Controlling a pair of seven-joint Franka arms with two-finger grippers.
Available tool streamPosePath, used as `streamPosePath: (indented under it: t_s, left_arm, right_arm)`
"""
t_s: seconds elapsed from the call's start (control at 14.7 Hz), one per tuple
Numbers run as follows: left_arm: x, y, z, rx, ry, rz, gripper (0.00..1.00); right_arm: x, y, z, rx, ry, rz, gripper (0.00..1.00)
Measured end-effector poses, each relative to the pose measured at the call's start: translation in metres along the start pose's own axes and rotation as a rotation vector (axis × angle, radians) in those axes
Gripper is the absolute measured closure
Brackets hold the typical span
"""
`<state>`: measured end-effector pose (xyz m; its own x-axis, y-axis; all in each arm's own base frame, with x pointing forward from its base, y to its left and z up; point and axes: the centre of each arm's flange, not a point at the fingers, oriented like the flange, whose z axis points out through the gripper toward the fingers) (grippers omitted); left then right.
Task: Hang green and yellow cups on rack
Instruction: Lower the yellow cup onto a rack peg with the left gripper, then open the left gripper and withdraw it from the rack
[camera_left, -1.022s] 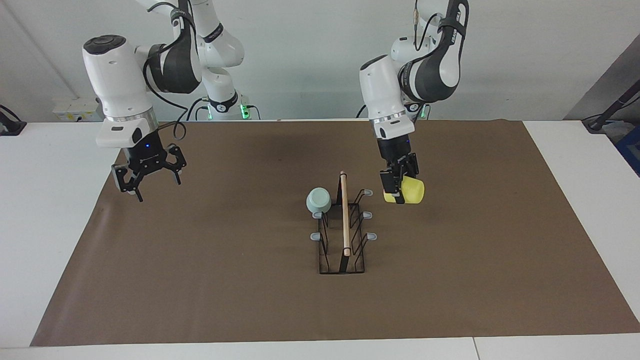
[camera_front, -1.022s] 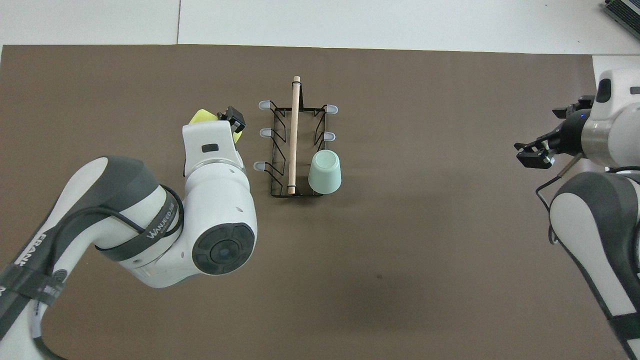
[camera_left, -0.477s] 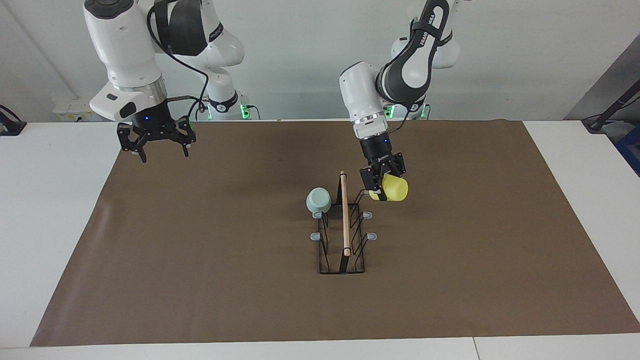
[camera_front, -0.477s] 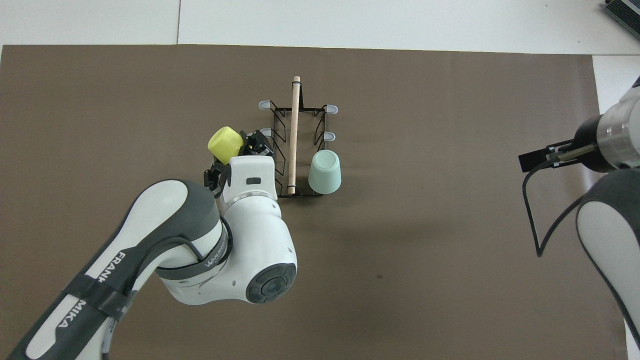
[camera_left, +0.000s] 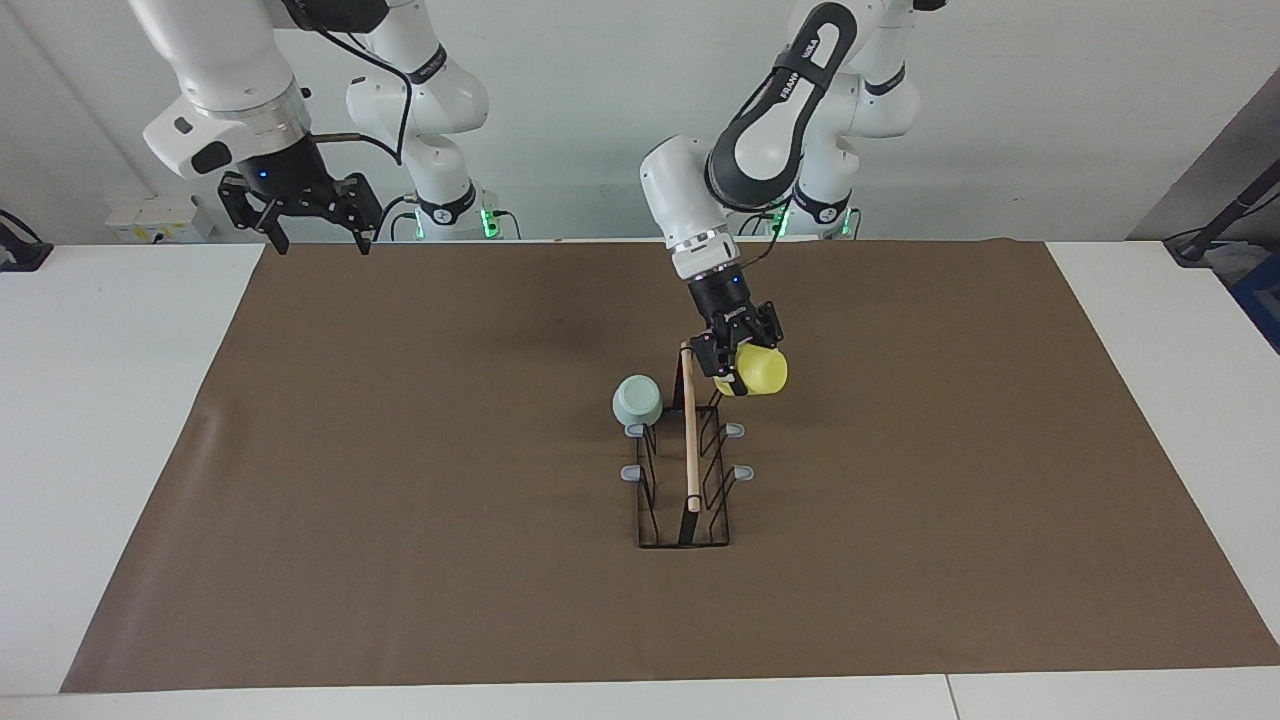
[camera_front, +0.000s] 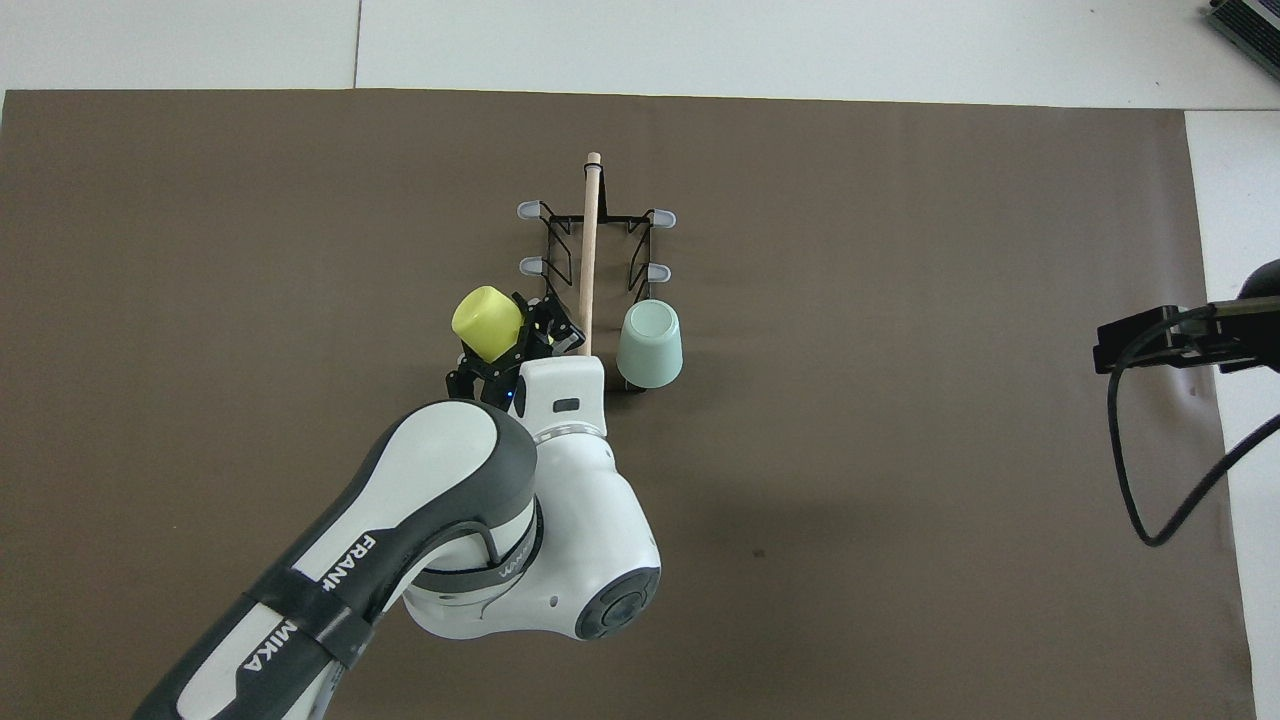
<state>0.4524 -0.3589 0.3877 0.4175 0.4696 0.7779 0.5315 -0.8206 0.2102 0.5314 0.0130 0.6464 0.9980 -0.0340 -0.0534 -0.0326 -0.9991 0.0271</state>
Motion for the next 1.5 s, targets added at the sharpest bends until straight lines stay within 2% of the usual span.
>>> streamPosePath:
  t_s: [0.27, 0.41, 0.48, 0.68, 0.95, 1.16, 1.29, 1.5]
  left_arm:
    - [-0.016, 0.001, 0.002, -0.004, -0.013, 0.008, 0.3]
    - [-0.019, 0.002, 0.003, -0.004, -0.017, 0.007, 0.34]
    - [-0.019, 0.002, 0.003, -0.004, -0.017, 0.005, 0.31]
    - [-0.017, 0.004, 0.002, -0.007, -0.017, -0.001, 0.01]
    - [-0.005, 0.014, -0.003, -0.008, -0.034, -0.053, 0.0]
    - [0.022, 0.019, 0.003, 0.008, -0.036, -0.074, 0.0]
    - [0.042, 0.021, 0.009, 0.043, -0.086, -0.024, 0.0]
    - [0.072, 0.02, 0.019, 0.087, -0.199, 0.124, 0.0]
  right_arm:
    - [0.002, 0.009, 0.004, 0.012, -0.01, 0.02, 0.0]
    - [0.003, 0.009, 0.004, 0.013, 0.002, 0.019, 0.0]
    - [0.005, 0.009, 0.005, 0.013, 0.014, 0.017, 0.0]
    - [0.006, 0.01, 0.009, 0.007, 0.009, 0.008, 0.0]
    - [0.006, 0.017, 0.016, -0.003, -0.006, -0.027, 0.0]
    - [0.006, 0.012, 0.021, -0.003, -0.017, -0.041, 0.0]
    - [0.006, 0.01, 0.022, -0.003, -0.018, -0.044, 0.0]
    - [0.005, 0.009, 0.022, -0.002, -0.018, -0.045, 0.0]
